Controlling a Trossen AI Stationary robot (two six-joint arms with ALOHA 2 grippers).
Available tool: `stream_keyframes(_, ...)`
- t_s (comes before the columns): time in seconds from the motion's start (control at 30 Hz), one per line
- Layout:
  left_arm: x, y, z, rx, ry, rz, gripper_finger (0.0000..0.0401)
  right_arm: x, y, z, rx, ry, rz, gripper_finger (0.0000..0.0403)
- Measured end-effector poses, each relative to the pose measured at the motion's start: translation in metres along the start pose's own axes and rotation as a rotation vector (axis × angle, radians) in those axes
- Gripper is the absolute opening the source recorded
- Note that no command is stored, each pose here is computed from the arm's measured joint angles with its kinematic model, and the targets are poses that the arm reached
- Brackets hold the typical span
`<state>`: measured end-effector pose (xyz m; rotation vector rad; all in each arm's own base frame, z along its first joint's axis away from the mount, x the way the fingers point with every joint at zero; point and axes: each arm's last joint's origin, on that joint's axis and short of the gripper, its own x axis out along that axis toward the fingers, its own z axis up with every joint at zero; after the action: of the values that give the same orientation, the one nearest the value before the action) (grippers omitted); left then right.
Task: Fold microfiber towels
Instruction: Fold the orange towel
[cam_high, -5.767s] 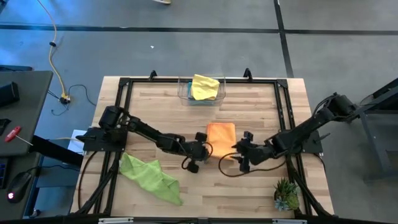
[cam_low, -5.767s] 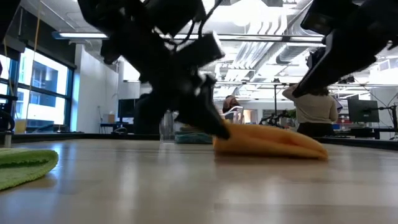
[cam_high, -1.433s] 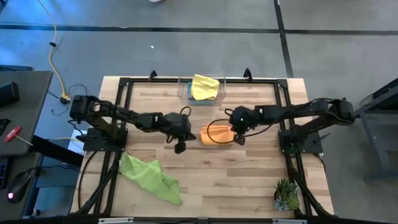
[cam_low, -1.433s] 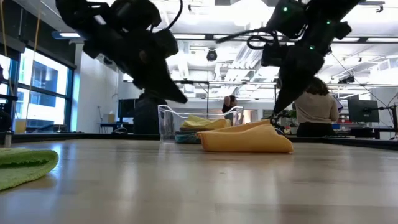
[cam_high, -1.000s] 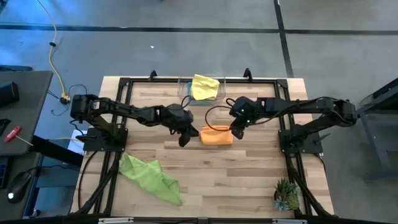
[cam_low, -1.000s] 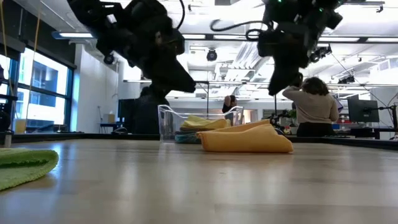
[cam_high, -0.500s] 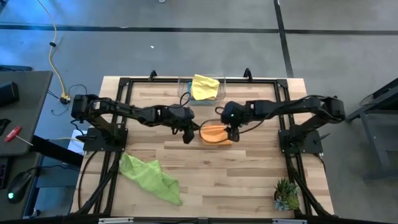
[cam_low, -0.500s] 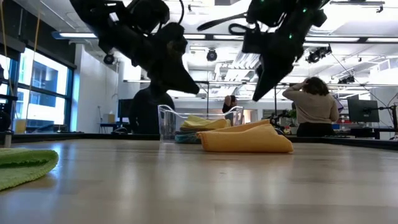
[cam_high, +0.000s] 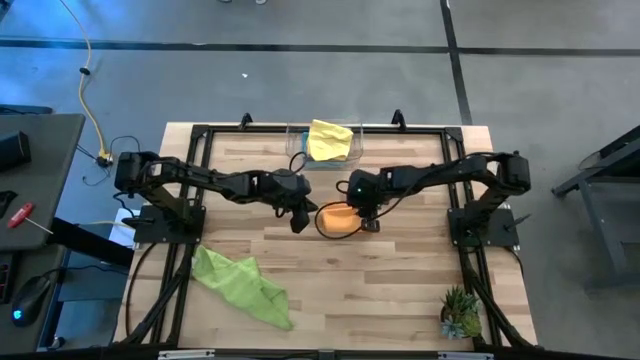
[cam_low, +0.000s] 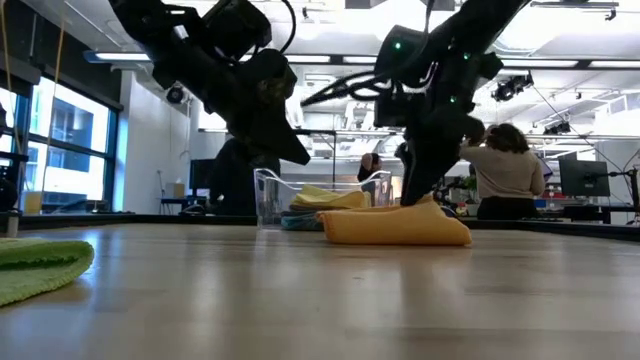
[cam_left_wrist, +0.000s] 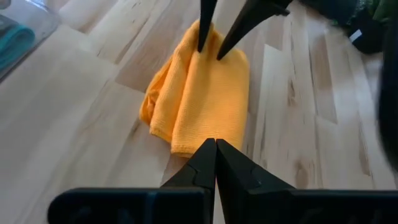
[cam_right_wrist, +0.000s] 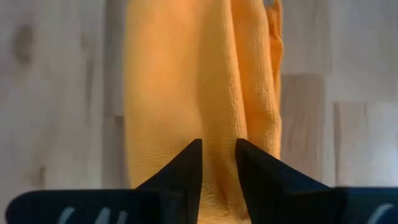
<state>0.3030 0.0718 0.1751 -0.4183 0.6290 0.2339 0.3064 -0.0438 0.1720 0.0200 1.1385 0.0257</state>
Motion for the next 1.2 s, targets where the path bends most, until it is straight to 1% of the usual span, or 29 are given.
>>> stream_keyframes(0.2,0.000,-0.001,0.001,-0.001,-0.011,-0.027,0.0000,0.002,0.000,0.000,0.073,0.004,-0.010,0.0071)
stream_keyframes(0.27,0.000,-0.002,0.003,-0.012,-0.024,-0.035,0.0000,0.002,-0.001,-0.001,0.094,0.008,-0.008,0.0052)
stream_keyframes(0.37,0.000,-0.003,0.004,-0.041,-0.042,-0.043,0.0000,0.002,-0.001,0.000,0.107,0.005,-0.003,0.0015)
stream_keyframes(0.43,0.000,-0.005,0.004,-0.038,-0.046,-0.046,0.0000,0.002,-0.001,0.000,0.107,0.001,-0.009,0.0005)
stream_keyframes(0.53,0.000,-0.006,0.004,-0.039,-0.042,-0.049,0.0000,0.001,-0.002,0.000,0.135,-0.001,-0.013,0.0019)
stream_keyframes(0.63,0.000,-0.005,0.004,-0.045,-0.041,-0.048,0.0000,0.000,-0.002,0.000,0.138,0.004,-0.013,0.0043)
stream_keyframes(0.83,0.000,-0.005,0.004,-0.047,-0.042,-0.046,0.0000,-0.007,-0.003,0.009,0.112,-0.029,-0.035,0.0124)
stream_keyframes(0.93,0.000,-0.005,0.004,-0.045,-0.042,-0.046,0.0000,-0.007,-0.006,0.010,0.102,-0.042,-0.040,0.0155)
stream_keyframes(1.0,0.000,-0.005,0.004,-0.045,-0.042,-0.046,0.0000,-0.004,-0.008,0.010,0.088,-0.039,-0.019,0.0164)
stream_keyframes(1.07,0.000,-0.005,0.004,-0.045,-0.042,-0.046,0.0001,0.000,-0.008,0.009,0.073,-0.022,-0.010,0.0165)
stream_keyframes(1.2,0.000,-0.005,0.004,-0.046,-0.041,-0.045,0.0000,0.013,-0.007,0.007,0.047,0.014,0.023,0.0147)
